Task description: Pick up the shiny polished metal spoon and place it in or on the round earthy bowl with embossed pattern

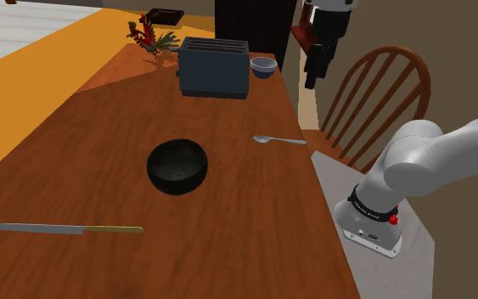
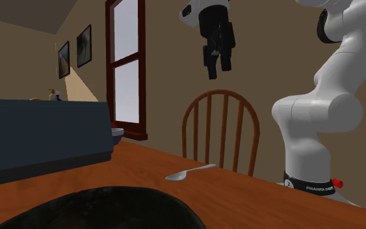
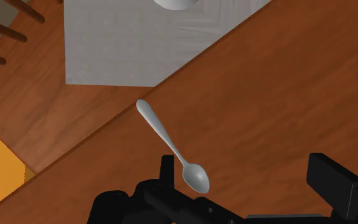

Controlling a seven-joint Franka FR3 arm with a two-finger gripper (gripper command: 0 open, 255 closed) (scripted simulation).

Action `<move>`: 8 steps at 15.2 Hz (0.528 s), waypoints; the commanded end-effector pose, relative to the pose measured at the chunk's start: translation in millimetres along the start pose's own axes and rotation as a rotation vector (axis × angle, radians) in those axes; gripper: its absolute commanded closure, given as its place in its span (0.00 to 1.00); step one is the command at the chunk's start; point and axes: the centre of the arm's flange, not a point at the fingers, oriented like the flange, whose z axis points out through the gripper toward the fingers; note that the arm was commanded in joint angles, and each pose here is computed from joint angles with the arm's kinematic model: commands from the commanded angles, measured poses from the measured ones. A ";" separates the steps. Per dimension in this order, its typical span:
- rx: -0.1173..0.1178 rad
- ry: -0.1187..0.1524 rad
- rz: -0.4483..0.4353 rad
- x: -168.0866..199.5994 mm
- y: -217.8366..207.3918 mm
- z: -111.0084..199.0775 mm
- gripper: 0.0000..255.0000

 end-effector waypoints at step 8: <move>-0.094 -0.044 -0.162 37.5 1.1 86.0 0.00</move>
